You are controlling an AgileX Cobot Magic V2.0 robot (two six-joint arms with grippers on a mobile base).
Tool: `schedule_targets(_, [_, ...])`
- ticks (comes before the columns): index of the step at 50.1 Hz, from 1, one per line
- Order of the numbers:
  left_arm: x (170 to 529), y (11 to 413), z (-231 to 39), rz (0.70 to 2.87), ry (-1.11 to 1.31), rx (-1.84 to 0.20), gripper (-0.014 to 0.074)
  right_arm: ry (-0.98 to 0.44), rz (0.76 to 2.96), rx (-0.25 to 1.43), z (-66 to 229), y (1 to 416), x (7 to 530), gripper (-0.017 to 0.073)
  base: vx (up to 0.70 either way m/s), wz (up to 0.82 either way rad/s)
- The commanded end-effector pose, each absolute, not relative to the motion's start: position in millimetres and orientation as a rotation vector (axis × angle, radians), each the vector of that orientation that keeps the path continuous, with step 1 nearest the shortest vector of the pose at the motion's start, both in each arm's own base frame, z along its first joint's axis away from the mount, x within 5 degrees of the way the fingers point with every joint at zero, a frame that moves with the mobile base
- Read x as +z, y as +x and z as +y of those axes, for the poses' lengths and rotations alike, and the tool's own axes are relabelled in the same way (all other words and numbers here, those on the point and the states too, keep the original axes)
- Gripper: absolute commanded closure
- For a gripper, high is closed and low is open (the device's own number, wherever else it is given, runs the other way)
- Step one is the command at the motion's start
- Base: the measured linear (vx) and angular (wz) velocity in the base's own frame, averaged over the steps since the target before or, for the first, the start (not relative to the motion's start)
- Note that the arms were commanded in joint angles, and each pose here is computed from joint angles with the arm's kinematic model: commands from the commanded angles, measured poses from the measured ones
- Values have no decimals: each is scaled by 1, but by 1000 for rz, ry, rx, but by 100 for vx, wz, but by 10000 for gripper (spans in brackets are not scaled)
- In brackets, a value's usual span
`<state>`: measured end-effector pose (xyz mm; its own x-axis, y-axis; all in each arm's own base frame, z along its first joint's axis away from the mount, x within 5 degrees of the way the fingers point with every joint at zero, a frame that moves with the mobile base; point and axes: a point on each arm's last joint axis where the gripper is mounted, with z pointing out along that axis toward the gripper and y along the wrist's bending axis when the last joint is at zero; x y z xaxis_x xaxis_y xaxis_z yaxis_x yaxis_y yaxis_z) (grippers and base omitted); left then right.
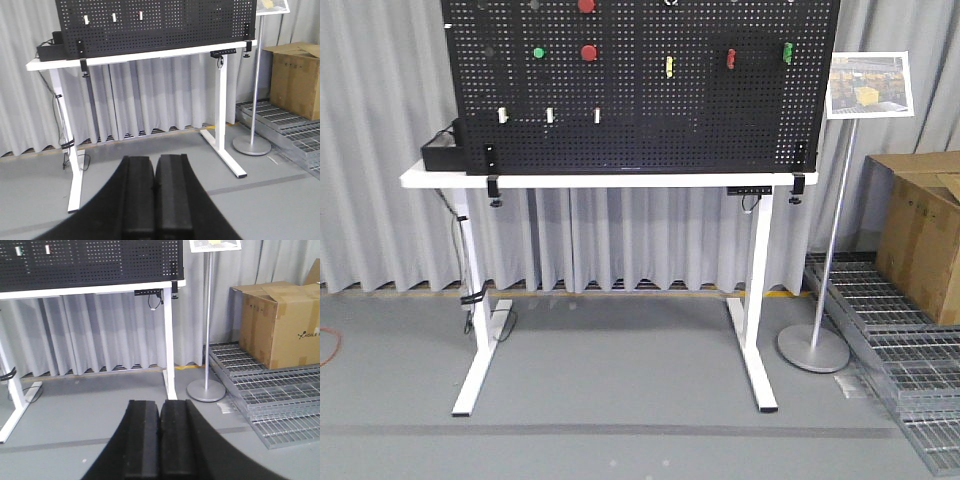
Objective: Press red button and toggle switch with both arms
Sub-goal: 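Drive the base forward toward the black pegboard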
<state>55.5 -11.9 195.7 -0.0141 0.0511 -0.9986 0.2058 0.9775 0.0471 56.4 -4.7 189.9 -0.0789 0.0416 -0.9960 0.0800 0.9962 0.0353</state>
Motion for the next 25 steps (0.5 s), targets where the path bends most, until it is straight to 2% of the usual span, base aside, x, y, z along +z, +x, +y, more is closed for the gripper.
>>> schedule_targets(1, [193,56,-11,1521,185,-127,591,75,1563,-45,-4,56,194,562,34,-8])
schedule_targets(25, [193,56,-11,1521,185,-127,591,75,1562,-45,-4,56,195,562,42,0])
